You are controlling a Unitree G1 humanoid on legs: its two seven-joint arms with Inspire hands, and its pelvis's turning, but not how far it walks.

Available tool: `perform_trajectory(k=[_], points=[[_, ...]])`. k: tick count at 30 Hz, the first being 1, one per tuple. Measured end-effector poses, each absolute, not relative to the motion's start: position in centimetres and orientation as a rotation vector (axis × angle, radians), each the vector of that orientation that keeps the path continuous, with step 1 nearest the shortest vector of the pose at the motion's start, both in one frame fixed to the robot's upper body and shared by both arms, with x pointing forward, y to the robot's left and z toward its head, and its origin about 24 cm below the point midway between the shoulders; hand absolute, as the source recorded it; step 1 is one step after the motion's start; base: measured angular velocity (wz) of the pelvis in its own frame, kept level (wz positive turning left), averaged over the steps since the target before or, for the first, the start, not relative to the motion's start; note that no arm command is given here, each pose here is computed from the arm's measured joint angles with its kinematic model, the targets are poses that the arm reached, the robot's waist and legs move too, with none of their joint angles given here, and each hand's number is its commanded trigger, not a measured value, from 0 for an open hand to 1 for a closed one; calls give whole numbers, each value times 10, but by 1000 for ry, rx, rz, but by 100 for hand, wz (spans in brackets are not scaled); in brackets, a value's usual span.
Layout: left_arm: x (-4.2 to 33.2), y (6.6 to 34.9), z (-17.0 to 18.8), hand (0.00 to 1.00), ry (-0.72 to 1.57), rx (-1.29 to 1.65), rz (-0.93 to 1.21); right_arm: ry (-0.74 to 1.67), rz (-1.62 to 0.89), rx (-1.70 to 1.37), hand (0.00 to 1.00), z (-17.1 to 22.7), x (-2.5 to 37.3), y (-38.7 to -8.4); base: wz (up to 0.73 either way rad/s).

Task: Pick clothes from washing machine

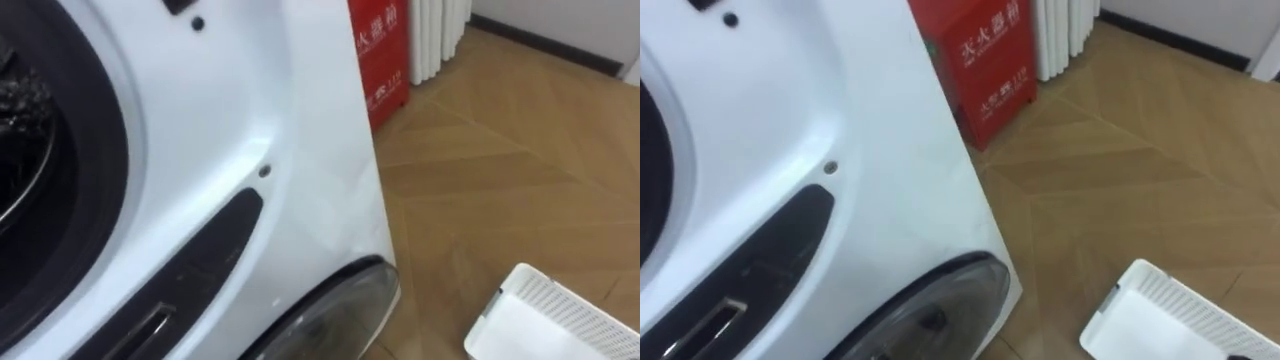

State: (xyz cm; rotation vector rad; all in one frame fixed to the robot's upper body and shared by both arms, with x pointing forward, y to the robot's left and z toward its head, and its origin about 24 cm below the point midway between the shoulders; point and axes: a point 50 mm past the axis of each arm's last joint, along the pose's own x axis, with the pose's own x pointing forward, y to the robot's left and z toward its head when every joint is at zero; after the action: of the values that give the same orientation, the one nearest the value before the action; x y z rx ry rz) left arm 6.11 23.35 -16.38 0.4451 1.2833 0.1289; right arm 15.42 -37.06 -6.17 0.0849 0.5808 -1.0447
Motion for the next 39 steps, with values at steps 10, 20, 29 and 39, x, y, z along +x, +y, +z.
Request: perform_trajectory(k=[10,20,29,39], points=[[59,231,-165,0,1291,369,185,517,-1065,38,44,-48,157,-383,-4],[60,230,-165,0,1290,369,181,478,-1010,-47,0,-35,172,-384,-5],[67,227,-164,0,1266,350,179,471,-917,-105,0,-34,185,-373,7],[70,231,-163,0,1248,364,177,479,-943,-96,0,-37,183,-370,7]])
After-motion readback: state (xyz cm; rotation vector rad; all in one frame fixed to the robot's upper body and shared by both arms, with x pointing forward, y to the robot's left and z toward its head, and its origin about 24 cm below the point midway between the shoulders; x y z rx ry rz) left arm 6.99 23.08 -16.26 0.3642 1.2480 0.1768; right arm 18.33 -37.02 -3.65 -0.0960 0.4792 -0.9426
